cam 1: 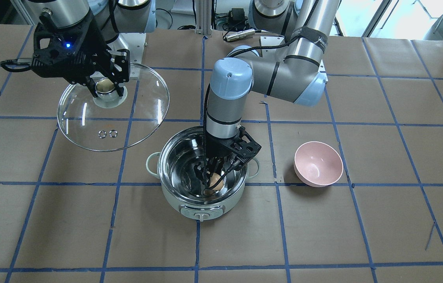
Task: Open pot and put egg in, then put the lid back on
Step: 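Open the left gripper to drop the egg into the pot and withdraw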
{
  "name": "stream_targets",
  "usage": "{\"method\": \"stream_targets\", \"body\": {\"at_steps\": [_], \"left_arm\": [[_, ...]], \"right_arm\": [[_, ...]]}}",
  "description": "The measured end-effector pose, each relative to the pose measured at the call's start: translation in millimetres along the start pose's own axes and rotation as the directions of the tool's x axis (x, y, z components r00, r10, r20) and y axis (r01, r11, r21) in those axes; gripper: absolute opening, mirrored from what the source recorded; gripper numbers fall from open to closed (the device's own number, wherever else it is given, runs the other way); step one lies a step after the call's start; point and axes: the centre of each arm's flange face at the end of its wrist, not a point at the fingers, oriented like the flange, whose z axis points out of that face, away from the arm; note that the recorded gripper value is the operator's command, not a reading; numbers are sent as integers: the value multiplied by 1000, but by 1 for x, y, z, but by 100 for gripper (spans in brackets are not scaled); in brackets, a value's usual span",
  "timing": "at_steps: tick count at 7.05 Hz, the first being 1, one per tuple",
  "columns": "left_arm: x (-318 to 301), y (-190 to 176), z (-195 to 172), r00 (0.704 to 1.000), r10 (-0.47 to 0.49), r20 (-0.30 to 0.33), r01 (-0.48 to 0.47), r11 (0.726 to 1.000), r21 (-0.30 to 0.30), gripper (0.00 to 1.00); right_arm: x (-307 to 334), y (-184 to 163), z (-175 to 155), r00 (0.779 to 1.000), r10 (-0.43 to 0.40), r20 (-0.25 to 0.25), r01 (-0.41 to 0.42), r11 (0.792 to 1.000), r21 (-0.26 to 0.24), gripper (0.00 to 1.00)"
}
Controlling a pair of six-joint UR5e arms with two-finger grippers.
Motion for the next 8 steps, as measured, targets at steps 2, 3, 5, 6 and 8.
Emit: {"method": "stream_targets", "body": {"at_steps": [2, 3, 5, 6, 8], "left_arm": [[6, -4, -13, 1000, 9, -25, -9, 1000, 16, 90], [10, -12, -28, 999, 8, -44, -7, 1000, 30, 91], [-1, -55, -61, 1000, -17, -23, 18, 999, 40, 93], [-17, -81, -84, 1000, 7, 17, -7, 999, 36, 94], [-62, -132, -132, 988, 98, 118, -98, 995, -5, 97]], "right_arm": [[0, 0, 0, 1000, 0, 0, 0, 1000, 0, 6], [0, 0, 0, 1000, 0, 0, 0, 1000, -1, 6], [0, 1, 0, 1000, -1, 0, 1, 1000, -2, 6], [-1, 1, 0, 1000, -1, 0, 1, 1000, -1, 6], [-1, 1, 1, 1000, -3, 0, 3, 1000, -1, 6]]}}
